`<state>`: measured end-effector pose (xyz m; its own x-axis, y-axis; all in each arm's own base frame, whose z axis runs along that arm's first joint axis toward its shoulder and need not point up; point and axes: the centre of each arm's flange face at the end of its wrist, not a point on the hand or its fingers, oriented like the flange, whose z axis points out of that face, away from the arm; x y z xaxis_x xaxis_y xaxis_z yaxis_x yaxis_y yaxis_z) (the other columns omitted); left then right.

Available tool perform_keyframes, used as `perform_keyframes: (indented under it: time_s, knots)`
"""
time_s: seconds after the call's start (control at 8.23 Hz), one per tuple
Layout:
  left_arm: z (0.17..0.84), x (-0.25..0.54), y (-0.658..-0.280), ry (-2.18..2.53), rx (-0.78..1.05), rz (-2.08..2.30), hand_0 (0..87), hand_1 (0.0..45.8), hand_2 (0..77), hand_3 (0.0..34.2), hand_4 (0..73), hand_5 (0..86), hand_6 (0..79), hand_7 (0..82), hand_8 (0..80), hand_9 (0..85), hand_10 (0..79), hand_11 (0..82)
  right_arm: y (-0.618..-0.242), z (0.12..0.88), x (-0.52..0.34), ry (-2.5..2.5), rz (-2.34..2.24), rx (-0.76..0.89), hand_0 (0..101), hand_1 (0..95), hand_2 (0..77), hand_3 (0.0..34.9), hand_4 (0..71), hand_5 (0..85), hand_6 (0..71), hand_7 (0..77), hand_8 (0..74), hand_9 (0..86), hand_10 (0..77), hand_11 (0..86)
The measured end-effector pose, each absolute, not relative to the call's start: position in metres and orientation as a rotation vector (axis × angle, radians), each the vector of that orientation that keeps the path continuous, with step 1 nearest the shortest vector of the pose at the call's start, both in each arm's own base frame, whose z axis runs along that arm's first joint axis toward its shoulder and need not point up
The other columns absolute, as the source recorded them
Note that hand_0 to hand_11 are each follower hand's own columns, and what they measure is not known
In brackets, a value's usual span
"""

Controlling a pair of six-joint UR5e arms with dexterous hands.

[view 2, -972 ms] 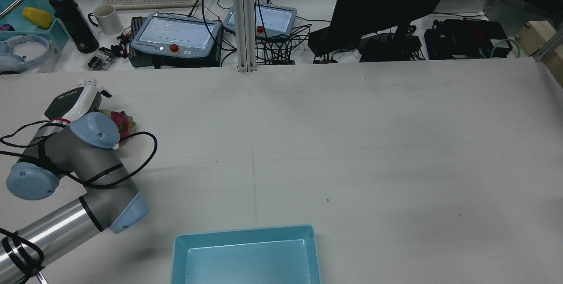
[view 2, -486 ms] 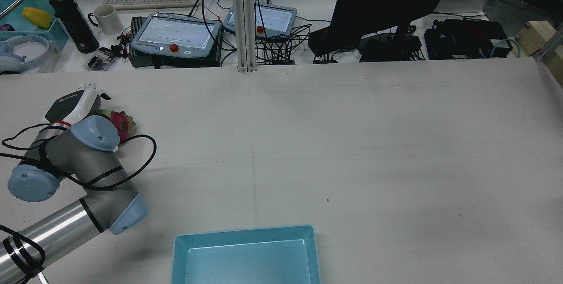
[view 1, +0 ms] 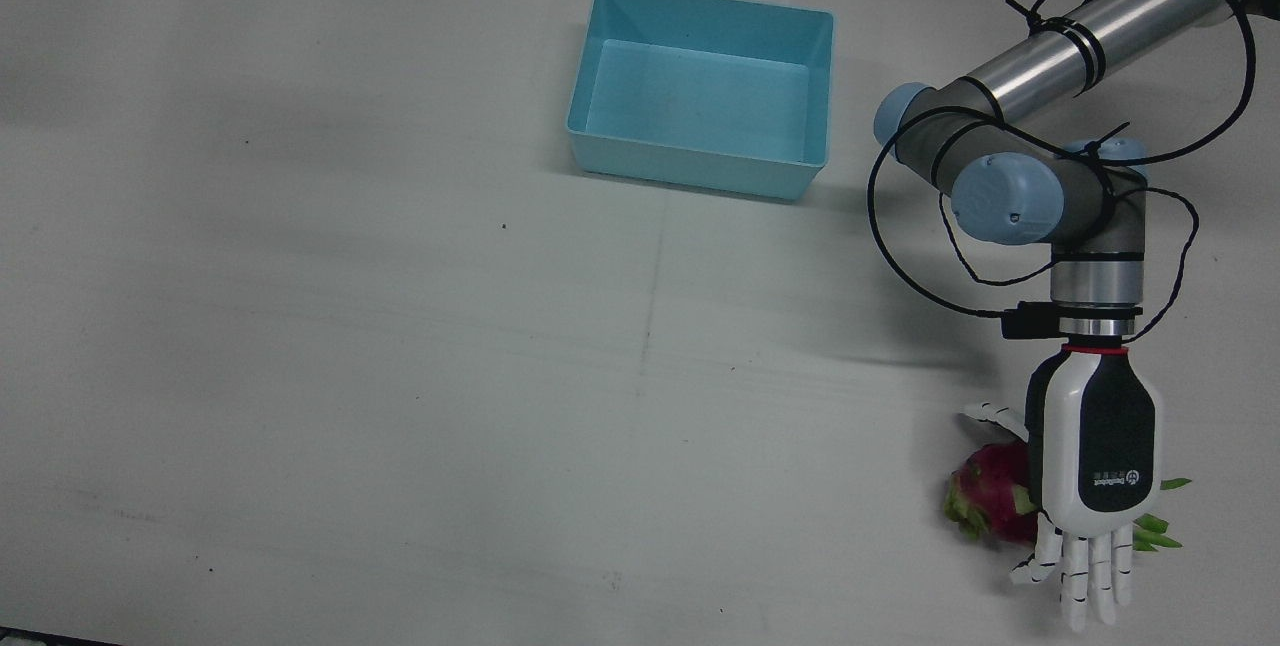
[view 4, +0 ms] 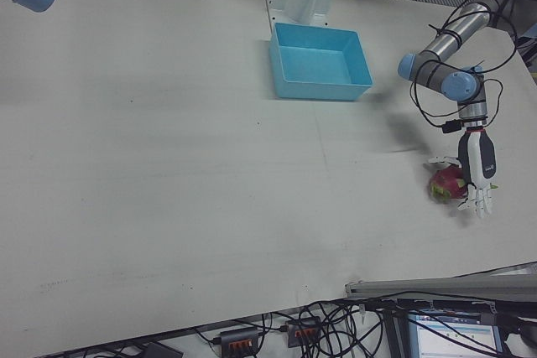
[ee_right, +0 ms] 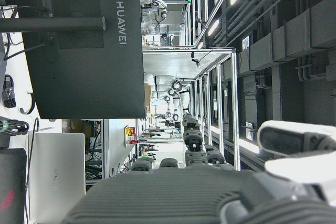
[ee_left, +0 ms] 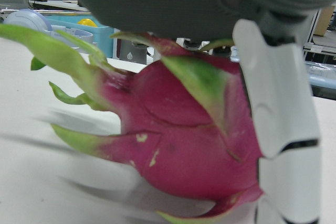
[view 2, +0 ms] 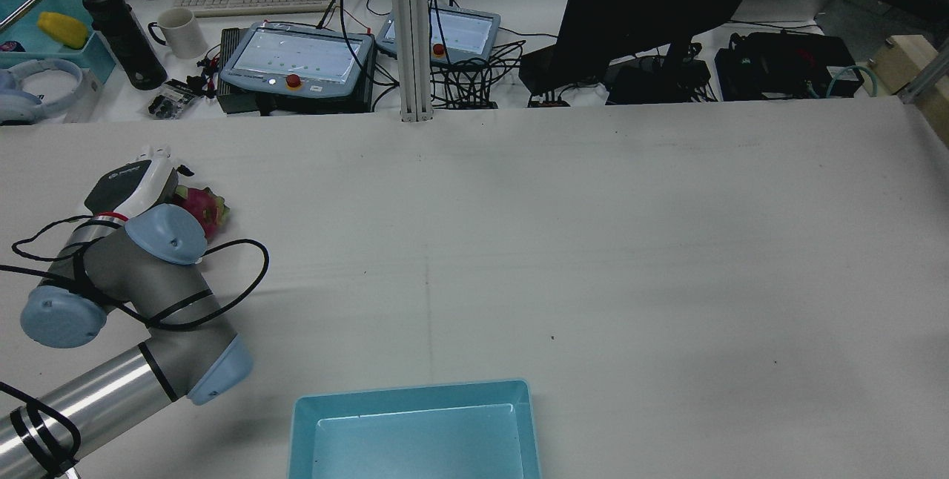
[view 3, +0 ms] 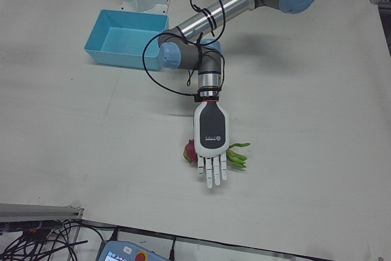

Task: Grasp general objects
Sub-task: 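Close the left hand's fingers around the pink dragon fruit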

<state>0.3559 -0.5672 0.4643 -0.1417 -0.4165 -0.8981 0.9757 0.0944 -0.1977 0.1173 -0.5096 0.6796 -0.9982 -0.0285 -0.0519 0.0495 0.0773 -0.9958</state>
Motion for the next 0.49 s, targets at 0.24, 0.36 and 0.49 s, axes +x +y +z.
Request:
perform_keyframes:
  time_s: [0.24,0.36,0.49]
  knots:
    - [0.4696,0.3567,-0.5692,1.070,0.714,-1.403,61.2,0.0,18.0,0.0,0.0,27.3,0.0,6.5,1.1,0.5,1.1,4.4,-0.5096,0.6796,0.1173,2.263,-2.096,0.022,0,6.5,74.7,0.0,0.0,0.0,0.0,0.0,0.0,0.5,0.0,0.5]
    - [0.4716,0.3543,-0.5709,1.064,0.721,-1.407,60.0,0.0,22.9,0.1,0.0,33.3,0.5,7.6,1.1,0.5,1.1,4.4,-0.5096,0.6796,0.1174,2.263,-2.096,0.022,0,6.0,74.7,0.0,0.0,0.0,0.0,0.0,0.0,0.5,0.0,0.5]
    - [0.4722,0.3521,-0.5711,1.053,0.738,-1.414,53.0,0.0,33.8,0.1,0.0,41.5,0.5,10.9,1.1,0.5,1.1,4.4,-0.5096,0.6796,0.1173,2.263,-2.096,0.022,0,6.0,74.7,0.0,0.0,0.0,0.0,0.0,0.0,0.5,0.0,0.5]
